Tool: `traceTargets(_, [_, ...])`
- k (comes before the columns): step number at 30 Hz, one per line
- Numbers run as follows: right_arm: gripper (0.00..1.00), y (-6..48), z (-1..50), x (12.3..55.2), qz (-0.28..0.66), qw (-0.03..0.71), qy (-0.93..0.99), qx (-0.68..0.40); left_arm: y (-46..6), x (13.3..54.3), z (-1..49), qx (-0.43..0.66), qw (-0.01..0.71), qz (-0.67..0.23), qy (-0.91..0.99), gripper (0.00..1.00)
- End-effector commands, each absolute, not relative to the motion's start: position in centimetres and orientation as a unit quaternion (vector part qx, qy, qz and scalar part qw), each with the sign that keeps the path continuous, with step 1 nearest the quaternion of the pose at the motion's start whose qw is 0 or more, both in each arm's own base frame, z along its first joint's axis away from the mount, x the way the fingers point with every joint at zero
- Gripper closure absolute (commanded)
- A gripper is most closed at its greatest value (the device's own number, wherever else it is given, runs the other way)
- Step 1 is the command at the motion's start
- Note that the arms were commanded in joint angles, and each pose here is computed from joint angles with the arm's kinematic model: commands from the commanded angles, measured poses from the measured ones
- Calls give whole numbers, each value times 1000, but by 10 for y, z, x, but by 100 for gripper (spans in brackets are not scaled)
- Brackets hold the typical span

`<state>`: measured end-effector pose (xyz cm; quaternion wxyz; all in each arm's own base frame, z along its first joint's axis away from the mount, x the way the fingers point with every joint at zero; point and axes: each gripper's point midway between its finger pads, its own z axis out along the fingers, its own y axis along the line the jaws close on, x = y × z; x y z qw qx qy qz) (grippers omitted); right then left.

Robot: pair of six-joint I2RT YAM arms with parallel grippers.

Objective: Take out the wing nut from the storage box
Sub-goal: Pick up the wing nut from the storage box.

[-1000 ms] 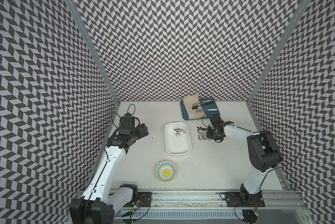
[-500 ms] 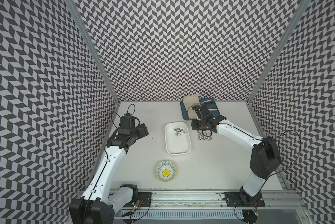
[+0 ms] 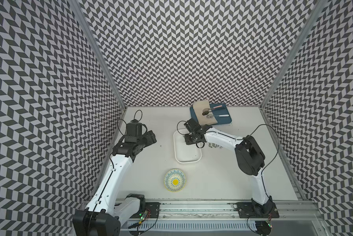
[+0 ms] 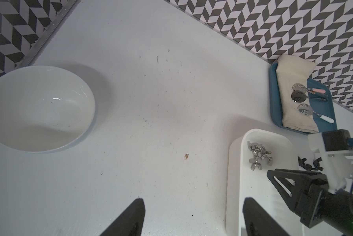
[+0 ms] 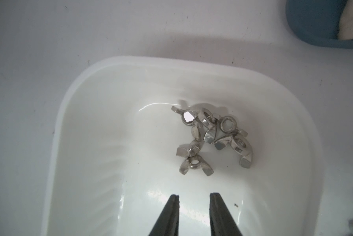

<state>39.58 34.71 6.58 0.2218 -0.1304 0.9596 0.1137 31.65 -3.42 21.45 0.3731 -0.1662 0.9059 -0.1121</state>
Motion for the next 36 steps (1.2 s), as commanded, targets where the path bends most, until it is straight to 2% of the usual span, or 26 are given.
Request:
traceTargets(1, [70, 354, 67, 407, 114, 237, 955, -141, -33, 309, 217, -170, 374, -116, 904, 21])
traceTargets(14, [70, 356, 34, 410, 100, 220, 959, -146, -32, 310, 221, -170, 376, -113, 904, 21])
traceTargets(27, [62, 355, 46, 427, 71, 257, 949, -169, -31, 310, 224, -171, 379, -111, 903, 21])
traceTargets(36, [62, 363, 25, 423, 82, 234, 951, -185, -29, 308, 223, -174, 378, -107, 903, 20])
